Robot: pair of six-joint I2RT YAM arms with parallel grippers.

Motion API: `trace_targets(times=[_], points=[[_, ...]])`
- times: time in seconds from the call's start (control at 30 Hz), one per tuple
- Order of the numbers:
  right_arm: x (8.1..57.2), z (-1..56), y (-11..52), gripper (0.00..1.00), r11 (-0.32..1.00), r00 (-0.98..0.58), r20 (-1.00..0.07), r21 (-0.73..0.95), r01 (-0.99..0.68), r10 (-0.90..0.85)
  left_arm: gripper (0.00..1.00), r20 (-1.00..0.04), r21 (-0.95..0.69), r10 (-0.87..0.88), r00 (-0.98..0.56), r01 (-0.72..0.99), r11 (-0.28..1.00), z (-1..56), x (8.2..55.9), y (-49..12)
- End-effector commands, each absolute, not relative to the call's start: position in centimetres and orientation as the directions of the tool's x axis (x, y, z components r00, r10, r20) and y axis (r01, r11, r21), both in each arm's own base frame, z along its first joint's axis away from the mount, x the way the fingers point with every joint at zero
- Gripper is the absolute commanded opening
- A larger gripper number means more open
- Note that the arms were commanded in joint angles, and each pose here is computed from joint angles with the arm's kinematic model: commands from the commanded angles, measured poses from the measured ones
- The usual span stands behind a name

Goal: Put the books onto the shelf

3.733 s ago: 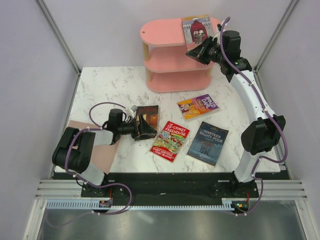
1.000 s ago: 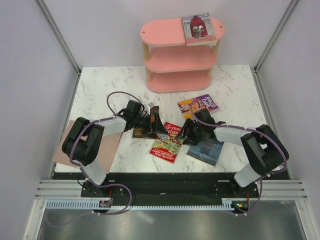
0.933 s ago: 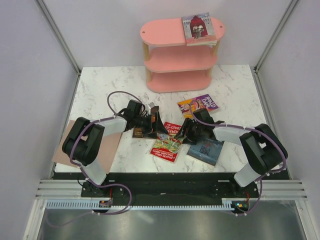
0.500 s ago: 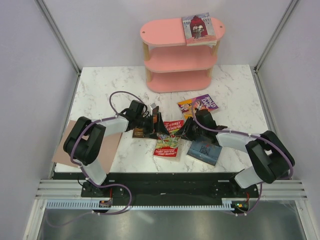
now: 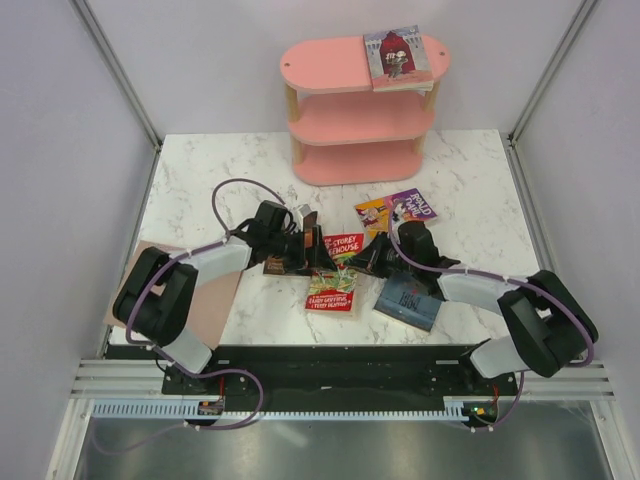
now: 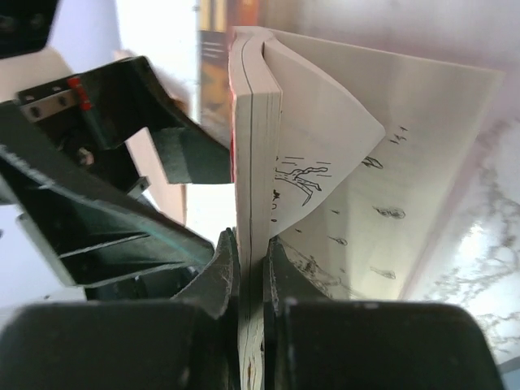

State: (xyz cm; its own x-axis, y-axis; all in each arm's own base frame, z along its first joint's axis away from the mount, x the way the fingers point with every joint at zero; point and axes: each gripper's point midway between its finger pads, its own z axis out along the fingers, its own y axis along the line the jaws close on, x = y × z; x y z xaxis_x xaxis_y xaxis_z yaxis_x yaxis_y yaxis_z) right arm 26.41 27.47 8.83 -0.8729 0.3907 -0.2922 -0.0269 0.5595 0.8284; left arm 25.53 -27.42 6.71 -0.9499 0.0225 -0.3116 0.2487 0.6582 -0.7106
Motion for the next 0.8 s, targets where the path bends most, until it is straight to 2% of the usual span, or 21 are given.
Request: trace_targets(times=[0.0,0.2,0.3,0.33,0.4,0.43,0.47,0.53,0.57,0.6,0.63,0.73,0.77], points=[[27.6,18.5,28.9,0.0,0.393,-0.81,-0.446,0.871,-0.295,0.38,1.0,-0.464,-0.668,0.002,-0.886,0.351,0.657,9.6,26.9,-27.3],[27.1,23.6,28.6,0.0,0.267,-0.79,-0.471,0.88,-0.393,0.391,0.99,-0.532,-0.733,-0.041,-0.846,0.436,0.523,13.8,26.6,-28.9],[26.7,24.1,29.0,0.0,0.232,-0.801,-0.471,0.881,-0.412,0.368,0.86,-0.577,-0.764,-0.07,-0.814,0.508,0.399,16.7,26.0,-29.9],[26.7,23.6,29.1,0.0,0.231,-0.809,-0.462,0.886,-0.402,0.362,0.63,-0.589,-0.774,-0.093,-0.803,0.527,0.352,17.8,26.0,-30.3],[26.7,22.8,29.3,0.0,0.226,-0.825,-0.44,0.897,-0.381,0.355,0.34,-0.59,-0.787,-0.086,-0.803,0.548,0.282,19.0,25.3,-30.8],[26.7,22.2,29.2,0.0,0.232,-0.831,-0.431,0.9,-0.369,0.352,0.02,-0.584,-0.796,-0.093,-0.806,0.546,0.261,19.7,25.2,-31.0],[26.7,21.8,29.3,0.11,0.241,-0.837,-0.424,0.902,-0.357,0.346,0.02,-0.587,-0.796,-0.099,-0.803,0.551,0.252,20.1,25.3,-31.1],[27.3,20.1,28.9,0.27,0.313,-0.844,-0.399,0.903,-0.294,0.359,0.02,-0.596,-0.792,-0.113,-0.795,0.56,0.244,21.2,25.7,-31.3],[27.6,19.3,28.5,0.4,0.358,-0.842,-0.396,0.895,-0.266,0.367,0.02,-0.594,-0.793,-0.116,-0.796,0.555,0.25,21.4,25.8,-31.2],[27.8,19.0,27.9,0.46,0.404,-0.827,-0.418,0.877,-0.26,0.375,0.02,-0.6,-0.789,-0.123,-0.79,0.56,0.252,22.1,26.2,-31.3],[28.3,17.5,26.8,0.51,0.481,-0.815,-0.407,0.857,-0.185,0.412,0.02,-0.603,-0.786,-0.134,-0.786,0.557,0.268,22.3,26.7,-31.4],[28.3,17.6,24.7,0.74,0.516,-0.754,-0.417,0.848,-0.122,0.507,0.02,-0.599,-0.791,-0.157,-0.785,0.548,0.273,23.3,27.8,-31.8],[28.2,17.8,24.2,0.79,0.511,-0.737,-0.413,0.853,-0.106,0.536,0.02,-0.594,-0.794,-0.162,-0.788,0.544,0.271,23.5,28.1,-32.0]])
